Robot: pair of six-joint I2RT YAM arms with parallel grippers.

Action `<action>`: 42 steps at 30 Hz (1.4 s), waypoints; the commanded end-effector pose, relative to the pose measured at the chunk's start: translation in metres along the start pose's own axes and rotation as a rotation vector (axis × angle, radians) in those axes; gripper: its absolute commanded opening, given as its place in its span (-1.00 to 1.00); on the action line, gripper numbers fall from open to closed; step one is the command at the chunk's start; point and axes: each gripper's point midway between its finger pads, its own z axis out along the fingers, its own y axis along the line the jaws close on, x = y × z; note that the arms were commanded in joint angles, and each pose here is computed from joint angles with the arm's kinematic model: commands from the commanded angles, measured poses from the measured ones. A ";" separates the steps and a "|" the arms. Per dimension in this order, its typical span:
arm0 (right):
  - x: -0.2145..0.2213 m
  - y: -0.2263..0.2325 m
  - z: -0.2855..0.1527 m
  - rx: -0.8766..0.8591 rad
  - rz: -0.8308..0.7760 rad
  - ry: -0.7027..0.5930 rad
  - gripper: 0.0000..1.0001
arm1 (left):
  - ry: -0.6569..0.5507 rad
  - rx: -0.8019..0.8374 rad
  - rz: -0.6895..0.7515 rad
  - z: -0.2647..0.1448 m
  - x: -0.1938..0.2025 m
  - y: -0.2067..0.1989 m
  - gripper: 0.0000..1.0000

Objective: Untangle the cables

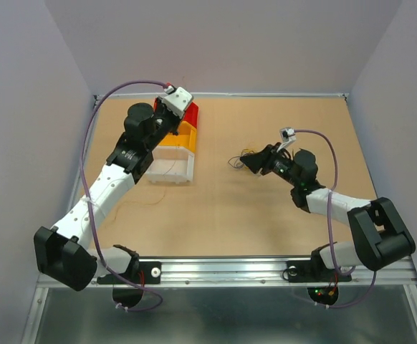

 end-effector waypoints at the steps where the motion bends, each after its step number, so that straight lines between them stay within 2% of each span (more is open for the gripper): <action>1: -0.001 0.036 0.007 -0.165 -0.089 0.004 0.11 | -0.058 -0.010 -0.051 0.001 -0.002 0.001 -1.00; 3: 0.007 0.060 0.013 -0.264 -0.137 0.043 0.23 | -0.068 0.003 -0.098 -0.004 -0.003 0.001 -1.00; 6: 0.032 0.079 0.023 -0.344 -0.195 0.106 0.41 | -0.103 0.137 -0.162 -0.018 -0.002 -0.026 -1.00; 8: 0.044 0.085 0.027 -0.367 -0.224 0.129 0.42 | -0.119 0.272 -0.182 -0.024 -0.002 -0.052 -1.00; 11: 0.066 0.099 0.034 -0.401 -0.260 0.159 0.43 | -0.109 0.332 -0.221 -0.027 0.004 -0.065 -1.00; 18: 0.087 0.132 0.058 -0.436 -0.332 0.149 0.44 | -0.148 0.258 -0.239 -0.031 0.001 -0.055 -1.00; 19: 0.082 0.149 0.073 -0.468 -0.337 0.129 0.46 | -0.160 0.246 -0.240 -0.035 -0.004 -0.053 -1.00; 21: 0.091 0.147 0.088 -0.464 -0.318 0.147 0.50 | -0.175 0.240 -0.239 -0.040 -0.007 -0.051 -1.00; 23: 0.081 0.162 0.107 -0.489 -0.305 0.119 0.54 | -0.186 0.236 -0.238 -0.043 -0.009 -0.051 -1.00; 25: 0.092 0.157 0.127 -0.480 -0.280 0.137 0.54 | -0.200 0.216 -0.237 -0.046 -0.014 -0.047 -1.00; 27: 0.085 0.170 0.145 -0.493 -0.270 0.101 0.54 | -0.203 0.183 -0.246 -0.048 -0.015 -0.040 -1.00; 28: 0.092 0.160 0.156 -0.435 -0.239 0.095 0.54 | -0.208 0.143 -0.257 -0.049 -0.016 -0.031 -1.00; 32: 0.090 0.156 0.185 -0.410 -0.221 0.051 0.54 | -0.224 0.085 -0.283 -0.056 -0.015 -0.014 -1.00; 35: 0.096 0.160 0.197 -0.452 -0.218 0.054 0.49 | -0.229 0.091 -0.295 -0.060 -0.011 -0.009 -1.00; 37: 0.090 0.169 0.205 -0.481 -0.220 0.036 0.33 | -0.230 0.096 -0.304 -0.061 -0.008 -0.008 -1.00; 38: 0.094 0.167 0.208 -0.481 -0.211 0.044 0.21 | -0.229 0.094 -0.314 -0.060 -0.007 -0.007 -1.00; 39: 0.092 0.166 0.210 -0.476 -0.203 0.039 -0.06 | -0.228 0.085 -0.317 -0.060 -0.006 -0.003 -1.00; 41: 0.081 0.176 0.210 -0.496 -0.217 0.013 -0.22 | -0.224 0.078 -0.331 -0.059 -0.003 0.000 -1.00; 42: 0.074 0.179 0.210 -0.498 -0.218 0.000 -0.52 | -0.216 0.066 -0.333 -0.057 0.002 0.005 -1.00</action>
